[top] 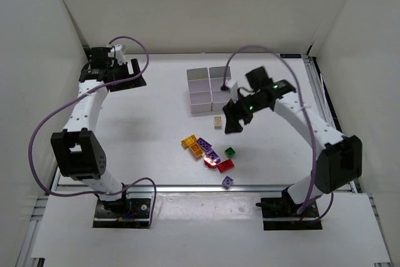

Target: Sort the legos into containers by color

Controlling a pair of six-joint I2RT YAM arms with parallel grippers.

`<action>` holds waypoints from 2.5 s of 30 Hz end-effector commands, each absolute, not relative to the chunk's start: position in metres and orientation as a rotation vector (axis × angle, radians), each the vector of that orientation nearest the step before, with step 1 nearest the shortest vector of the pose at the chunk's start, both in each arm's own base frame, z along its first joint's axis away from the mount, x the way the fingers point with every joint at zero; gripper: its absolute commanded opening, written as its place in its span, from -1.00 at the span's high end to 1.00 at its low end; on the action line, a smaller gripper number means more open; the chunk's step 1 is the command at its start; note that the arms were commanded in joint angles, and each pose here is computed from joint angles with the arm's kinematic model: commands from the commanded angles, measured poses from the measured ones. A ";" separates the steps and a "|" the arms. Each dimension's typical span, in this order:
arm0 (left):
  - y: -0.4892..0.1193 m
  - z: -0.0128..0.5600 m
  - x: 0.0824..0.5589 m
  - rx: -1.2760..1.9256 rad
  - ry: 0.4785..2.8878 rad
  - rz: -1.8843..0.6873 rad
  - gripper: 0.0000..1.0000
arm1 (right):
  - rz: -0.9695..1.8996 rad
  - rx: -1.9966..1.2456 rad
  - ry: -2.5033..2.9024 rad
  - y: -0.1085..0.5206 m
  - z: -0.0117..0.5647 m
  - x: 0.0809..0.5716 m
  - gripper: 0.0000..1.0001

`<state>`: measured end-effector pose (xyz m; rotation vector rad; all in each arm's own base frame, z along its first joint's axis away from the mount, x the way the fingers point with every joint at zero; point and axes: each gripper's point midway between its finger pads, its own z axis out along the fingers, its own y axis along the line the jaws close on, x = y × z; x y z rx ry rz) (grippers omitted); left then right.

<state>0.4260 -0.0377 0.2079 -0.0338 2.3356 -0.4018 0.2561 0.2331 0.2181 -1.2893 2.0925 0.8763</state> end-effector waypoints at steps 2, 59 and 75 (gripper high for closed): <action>-0.027 0.218 0.420 -0.134 2.300 -0.305 -0.99 | 0.759 -1.105 2.496 0.226 0.142 0.215 -0.58; -0.014 0.218 0.397 -0.128 2.284 -0.224 -0.99 | 0.397 -1.230 2.649 0.222 0.036 0.225 0.31; -0.047 0.238 0.414 0.016 2.205 -0.339 -0.99 | 0.412 -1.011 2.236 0.229 0.207 0.312 0.61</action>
